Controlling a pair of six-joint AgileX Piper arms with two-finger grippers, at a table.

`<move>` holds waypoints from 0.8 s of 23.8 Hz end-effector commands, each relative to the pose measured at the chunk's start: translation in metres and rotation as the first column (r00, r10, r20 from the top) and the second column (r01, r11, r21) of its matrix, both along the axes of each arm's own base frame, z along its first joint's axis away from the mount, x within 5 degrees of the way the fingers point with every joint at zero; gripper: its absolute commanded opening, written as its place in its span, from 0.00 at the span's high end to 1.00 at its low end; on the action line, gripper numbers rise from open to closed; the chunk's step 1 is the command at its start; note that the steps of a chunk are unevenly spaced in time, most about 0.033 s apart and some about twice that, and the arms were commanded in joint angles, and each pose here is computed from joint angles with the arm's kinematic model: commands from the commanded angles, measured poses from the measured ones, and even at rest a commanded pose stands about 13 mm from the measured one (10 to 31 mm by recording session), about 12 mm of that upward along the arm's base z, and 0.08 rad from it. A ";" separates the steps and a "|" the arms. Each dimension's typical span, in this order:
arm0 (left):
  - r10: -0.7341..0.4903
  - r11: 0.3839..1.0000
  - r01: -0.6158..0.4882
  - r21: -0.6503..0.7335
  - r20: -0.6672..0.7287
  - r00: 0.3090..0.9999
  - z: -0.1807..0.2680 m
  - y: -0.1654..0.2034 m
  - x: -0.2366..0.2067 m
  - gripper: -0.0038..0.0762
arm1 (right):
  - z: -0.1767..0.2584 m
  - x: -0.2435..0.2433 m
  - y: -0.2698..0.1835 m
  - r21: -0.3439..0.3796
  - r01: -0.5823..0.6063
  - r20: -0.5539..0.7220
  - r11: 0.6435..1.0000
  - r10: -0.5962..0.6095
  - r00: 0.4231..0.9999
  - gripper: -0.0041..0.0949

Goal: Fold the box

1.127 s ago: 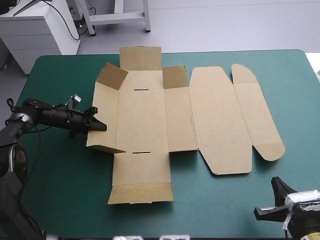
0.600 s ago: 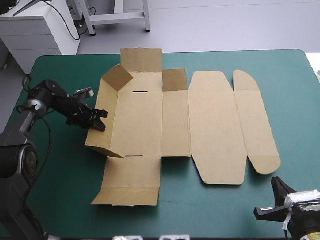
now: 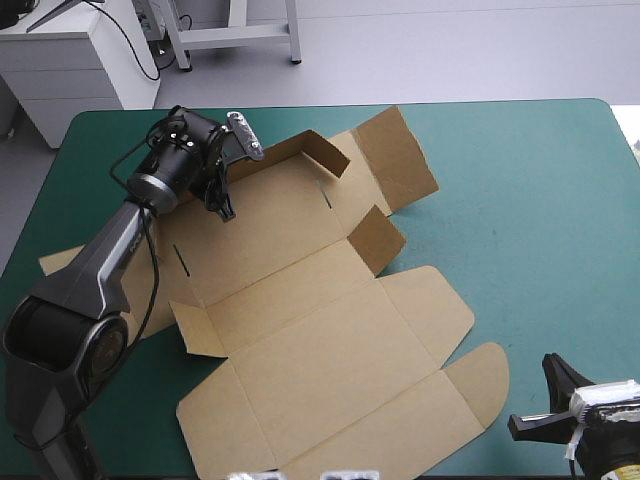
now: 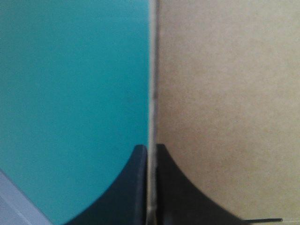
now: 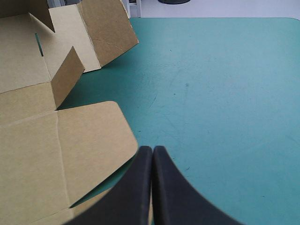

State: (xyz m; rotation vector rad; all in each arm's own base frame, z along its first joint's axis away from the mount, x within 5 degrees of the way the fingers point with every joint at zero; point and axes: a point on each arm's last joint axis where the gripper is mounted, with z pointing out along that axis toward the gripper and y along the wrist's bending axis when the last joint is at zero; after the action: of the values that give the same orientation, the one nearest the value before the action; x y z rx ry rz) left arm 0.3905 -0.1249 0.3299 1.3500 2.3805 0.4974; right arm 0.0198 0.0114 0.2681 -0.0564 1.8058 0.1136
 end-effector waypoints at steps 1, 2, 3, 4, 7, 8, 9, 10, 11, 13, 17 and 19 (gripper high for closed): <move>-0.127 0.991 0.115 0.064 0.244 0.961 0.042 -0.020 -0.006 0.96 | 0.017 -0.006 -0.001 0.005 0.007 0.126 1.000 -0.007 0.992 0.98; -0.168 0.985 0.154 0.073 0.262 0.950 0.042 -0.027 -0.007 0.96 | 0.017 -0.006 -0.001 0.005 0.007 0.126 1.000 -0.007 0.992 0.98; -0.233 0.972 0.219 0.080 0.285 0.930 0.044 -0.041 -0.010 0.96 | 0.017 -0.006 -0.001 0.005 0.007 0.126 1.000 -0.007 0.992 0.98; -0.265 0.964 0.250 0.089 0.296 0.918 0.044 -0.048 -0.012 0.96 | 0.017 -0.006 -0.001 0.005 0.007 0.126 1.000 -0.007 0.992 0.98; -0.344 0.938 0.310 0.153 0.319 0.883 0.047 -0.075 -0.024 0.96 | 0.017 -0.006 -0.001 0.005 0.007 0.126 1.000 -0.007 0.992 0.98; -0.337 0.940 0.300 0.160 0.322 0.885 0.048 -0.078 -0.027 0.96 | 0.017 -0.006 -0.001 0.005 0.007 0.126 1.000 -0.007 0.992 0.98; -0.351 0.933 0.302 0.196 0.308 0.884 0.048 -0.082 -0.031 0.96 | 0.017 -0.006 -0.001 0.005 0.007 0.126 1.000 -0.007 0.992 0.98; -0.355 0.931 0.304 0.205 0.305 0.884 0.048 -0.083 -0.032 0.96 | 0.017 -0.006 -0.001 0.005 0.007 0.126 1.000 -0.007 0.992 0.98; -0.363 0.928 0.311 0.206 0.303 0.881 0.048 -0.086 -0.034 0.96 | 0.017 -0.006 -0.001 0.005 0.007 0.126 1.000 -0.007 0.992 0.98; -0.375 0.923 0.321 0.212 0.305 0.876 0.048 -0.090 -0.037 0.96 | 0.017 -0.006 -0.001 0.005 0.007 0.126 1.000 -0.007 0.992 0.98; -0.400 0.912 0.334 0.240 0.331 0.855 0.055 -0.095 -0.043 0.96 | 0.017 -0.006 -0.001 0.005 0.007 0.126 1.000 -0.007 0.992 0.98; -0.409 0.909 0.345 0.235 0.340 0.847 0.058 -0.098 -0.047 0.96 | 0.017 -0.006 -0.001 0.005 0.007 0.126 1.000 -0.007 0.992 0.98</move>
State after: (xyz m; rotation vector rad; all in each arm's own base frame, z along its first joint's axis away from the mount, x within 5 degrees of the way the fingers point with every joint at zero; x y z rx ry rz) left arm 0.3590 -0.2254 0.3468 1.6714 1.8415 0.7596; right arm 0.0198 0.0114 0.2681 -0.0564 1.8058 0.1136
